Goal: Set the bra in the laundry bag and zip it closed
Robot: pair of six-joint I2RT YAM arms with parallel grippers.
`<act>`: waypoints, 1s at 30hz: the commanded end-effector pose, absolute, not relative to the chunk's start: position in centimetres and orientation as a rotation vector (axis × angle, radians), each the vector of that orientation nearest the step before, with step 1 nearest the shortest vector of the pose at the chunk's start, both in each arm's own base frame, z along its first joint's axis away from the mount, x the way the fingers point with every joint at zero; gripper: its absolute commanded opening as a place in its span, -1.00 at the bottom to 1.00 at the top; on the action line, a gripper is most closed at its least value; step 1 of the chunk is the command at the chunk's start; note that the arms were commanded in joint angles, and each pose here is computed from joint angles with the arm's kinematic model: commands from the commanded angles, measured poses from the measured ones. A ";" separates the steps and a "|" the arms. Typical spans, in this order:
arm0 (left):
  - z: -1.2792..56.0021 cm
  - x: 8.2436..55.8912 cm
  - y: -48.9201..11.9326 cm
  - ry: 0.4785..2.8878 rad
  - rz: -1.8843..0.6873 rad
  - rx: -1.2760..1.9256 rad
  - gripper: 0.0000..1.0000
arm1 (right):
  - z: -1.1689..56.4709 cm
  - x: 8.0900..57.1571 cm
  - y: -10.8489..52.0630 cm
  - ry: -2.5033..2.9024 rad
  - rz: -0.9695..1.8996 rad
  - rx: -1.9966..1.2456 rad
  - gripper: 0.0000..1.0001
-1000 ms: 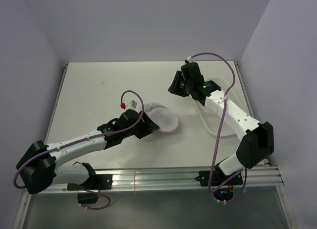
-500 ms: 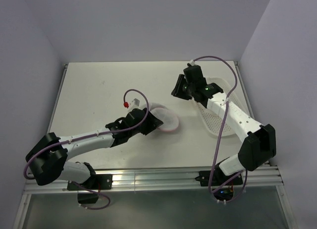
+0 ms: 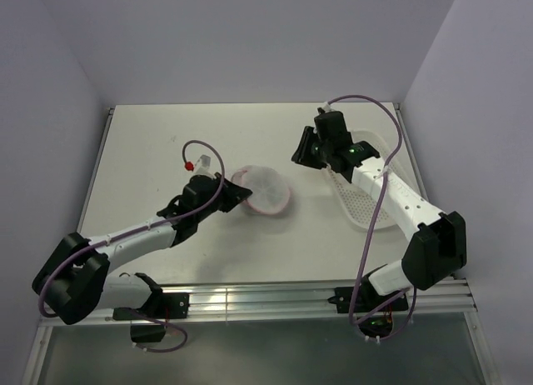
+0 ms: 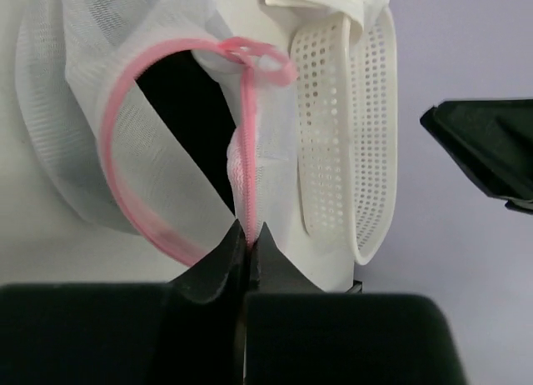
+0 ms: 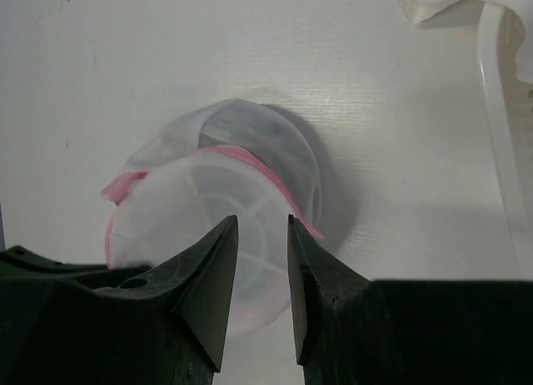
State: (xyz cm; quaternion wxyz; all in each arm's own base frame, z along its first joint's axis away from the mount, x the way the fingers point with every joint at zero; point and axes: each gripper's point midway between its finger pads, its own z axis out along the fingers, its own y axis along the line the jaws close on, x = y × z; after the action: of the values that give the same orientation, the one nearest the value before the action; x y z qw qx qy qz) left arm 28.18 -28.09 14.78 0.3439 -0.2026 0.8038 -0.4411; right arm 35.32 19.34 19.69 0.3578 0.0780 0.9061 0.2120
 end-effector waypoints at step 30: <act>22.5 22.9 -28.5 1.612 -2.035 0.349 -1.00 | 20.7 32.9 17.3 2.179 0.803 0.021 -0.06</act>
State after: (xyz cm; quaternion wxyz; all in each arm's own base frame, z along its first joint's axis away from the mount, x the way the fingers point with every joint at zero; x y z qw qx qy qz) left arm 25.06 -29.23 15.20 0.1253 -0.0348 0.7071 -0.6950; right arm 33.41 16.87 18.97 0.3739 0.0257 0.8840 0.2796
